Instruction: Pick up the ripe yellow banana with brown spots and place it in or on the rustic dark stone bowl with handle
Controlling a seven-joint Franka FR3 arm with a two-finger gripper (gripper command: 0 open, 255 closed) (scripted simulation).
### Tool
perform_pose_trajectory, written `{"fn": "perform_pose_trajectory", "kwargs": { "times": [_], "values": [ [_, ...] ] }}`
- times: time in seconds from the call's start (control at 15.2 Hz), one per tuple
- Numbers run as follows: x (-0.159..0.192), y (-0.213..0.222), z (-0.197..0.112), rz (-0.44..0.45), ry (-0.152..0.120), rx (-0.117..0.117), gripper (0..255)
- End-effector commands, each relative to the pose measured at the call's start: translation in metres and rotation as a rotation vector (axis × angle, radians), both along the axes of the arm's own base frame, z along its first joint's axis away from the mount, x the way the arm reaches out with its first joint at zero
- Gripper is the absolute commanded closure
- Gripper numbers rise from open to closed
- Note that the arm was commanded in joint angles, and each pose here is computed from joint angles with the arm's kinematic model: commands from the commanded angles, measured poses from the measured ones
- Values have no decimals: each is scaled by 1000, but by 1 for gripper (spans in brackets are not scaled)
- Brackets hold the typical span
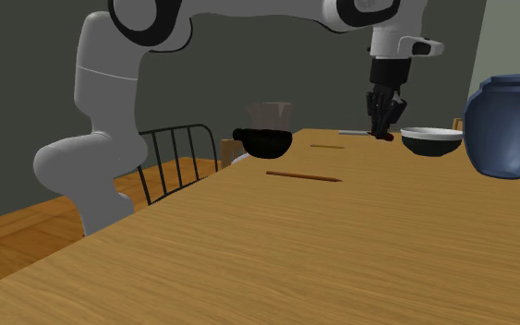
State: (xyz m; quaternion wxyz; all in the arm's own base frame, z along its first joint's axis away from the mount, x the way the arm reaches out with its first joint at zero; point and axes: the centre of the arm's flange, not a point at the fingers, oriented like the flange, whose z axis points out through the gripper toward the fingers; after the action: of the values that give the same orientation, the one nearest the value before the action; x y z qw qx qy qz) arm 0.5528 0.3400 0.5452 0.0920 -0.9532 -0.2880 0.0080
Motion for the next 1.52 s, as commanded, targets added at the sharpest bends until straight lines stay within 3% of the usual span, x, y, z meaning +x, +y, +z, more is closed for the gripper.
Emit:
{"fn": "perform_pose_trajectory", "kwargs": {
  "times": [0.0,0.86,1.45],
  "values": [
    [0,1,11,0,0,0,255],
    [0,1,75,0,0,0,255],
    [-119,3,77,0,0,0,255]
  ]
}}
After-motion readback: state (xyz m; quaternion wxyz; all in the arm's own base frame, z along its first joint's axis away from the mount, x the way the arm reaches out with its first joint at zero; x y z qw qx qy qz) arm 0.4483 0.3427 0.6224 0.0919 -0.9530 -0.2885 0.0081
